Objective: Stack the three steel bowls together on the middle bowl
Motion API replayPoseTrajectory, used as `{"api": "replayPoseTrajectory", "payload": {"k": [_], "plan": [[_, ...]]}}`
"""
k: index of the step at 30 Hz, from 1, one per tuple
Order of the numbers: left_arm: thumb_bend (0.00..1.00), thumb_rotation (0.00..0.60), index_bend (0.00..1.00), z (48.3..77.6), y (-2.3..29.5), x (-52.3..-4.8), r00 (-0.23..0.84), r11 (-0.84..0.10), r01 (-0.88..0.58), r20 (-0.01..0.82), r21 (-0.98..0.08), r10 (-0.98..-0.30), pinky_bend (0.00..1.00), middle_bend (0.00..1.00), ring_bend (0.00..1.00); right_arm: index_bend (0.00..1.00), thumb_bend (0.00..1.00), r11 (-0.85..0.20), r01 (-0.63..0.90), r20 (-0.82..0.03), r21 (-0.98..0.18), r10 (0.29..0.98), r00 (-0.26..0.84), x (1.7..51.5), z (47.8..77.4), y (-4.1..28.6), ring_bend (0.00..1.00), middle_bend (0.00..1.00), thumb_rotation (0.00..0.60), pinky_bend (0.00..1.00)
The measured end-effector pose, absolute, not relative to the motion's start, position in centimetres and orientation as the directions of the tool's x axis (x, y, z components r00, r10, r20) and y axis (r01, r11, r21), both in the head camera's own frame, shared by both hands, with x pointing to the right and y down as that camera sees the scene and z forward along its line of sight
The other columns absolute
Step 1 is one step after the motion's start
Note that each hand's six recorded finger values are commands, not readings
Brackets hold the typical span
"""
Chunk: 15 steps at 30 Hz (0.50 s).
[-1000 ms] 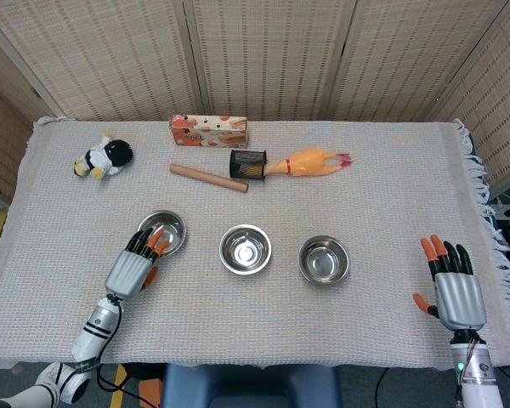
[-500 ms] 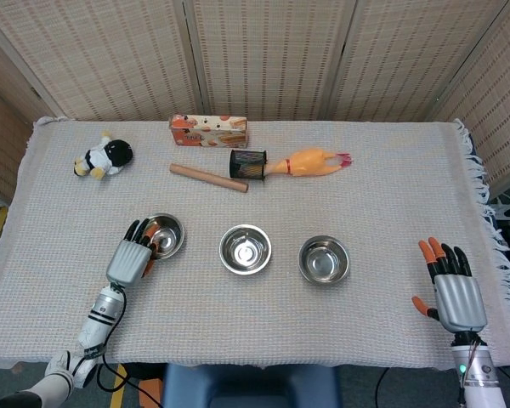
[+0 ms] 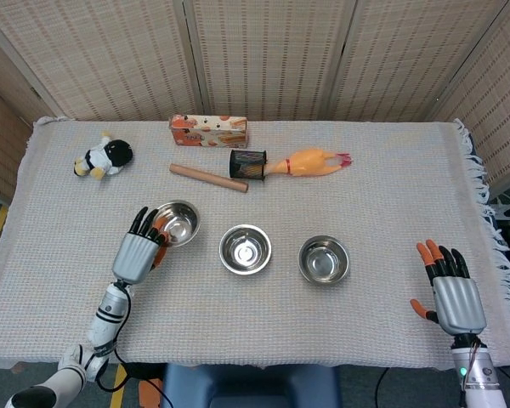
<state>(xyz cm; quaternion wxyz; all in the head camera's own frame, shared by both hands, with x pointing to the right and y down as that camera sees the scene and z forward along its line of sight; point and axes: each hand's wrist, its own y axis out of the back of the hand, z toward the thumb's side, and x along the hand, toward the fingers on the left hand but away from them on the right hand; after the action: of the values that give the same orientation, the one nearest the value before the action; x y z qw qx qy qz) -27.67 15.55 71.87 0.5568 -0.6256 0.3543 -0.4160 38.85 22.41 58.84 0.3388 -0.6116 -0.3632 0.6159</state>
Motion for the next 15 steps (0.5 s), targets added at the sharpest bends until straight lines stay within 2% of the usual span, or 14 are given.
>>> {"api": "replayPoseTrajectory", "payload": {"k": [8,15], "plan": [[0.47,0.600,0.73,70.6,16.2,-21.0,0.511,-0.101,-0.033,0.070,-0.994,-0.857,0.13,0.26,0.12,0.00,0.09,-0.489,0.056,-0.490,-0.871,0.872,-0.002,38.7,57.7,22.6,0.00,0.00,0.600,0.00],[0.47,0.600,0.67,71.5,16.8,-15.4,0.605,-0.126,0.022,0.113,-0.992,-0.788,0.13,0.25,0.12,0.00,0.09,-0.486,0.076,-0.487,-0.871,0.873,0.001,39.0,57.0,22.5,0.00,0.00,0.600,0.00]]}}
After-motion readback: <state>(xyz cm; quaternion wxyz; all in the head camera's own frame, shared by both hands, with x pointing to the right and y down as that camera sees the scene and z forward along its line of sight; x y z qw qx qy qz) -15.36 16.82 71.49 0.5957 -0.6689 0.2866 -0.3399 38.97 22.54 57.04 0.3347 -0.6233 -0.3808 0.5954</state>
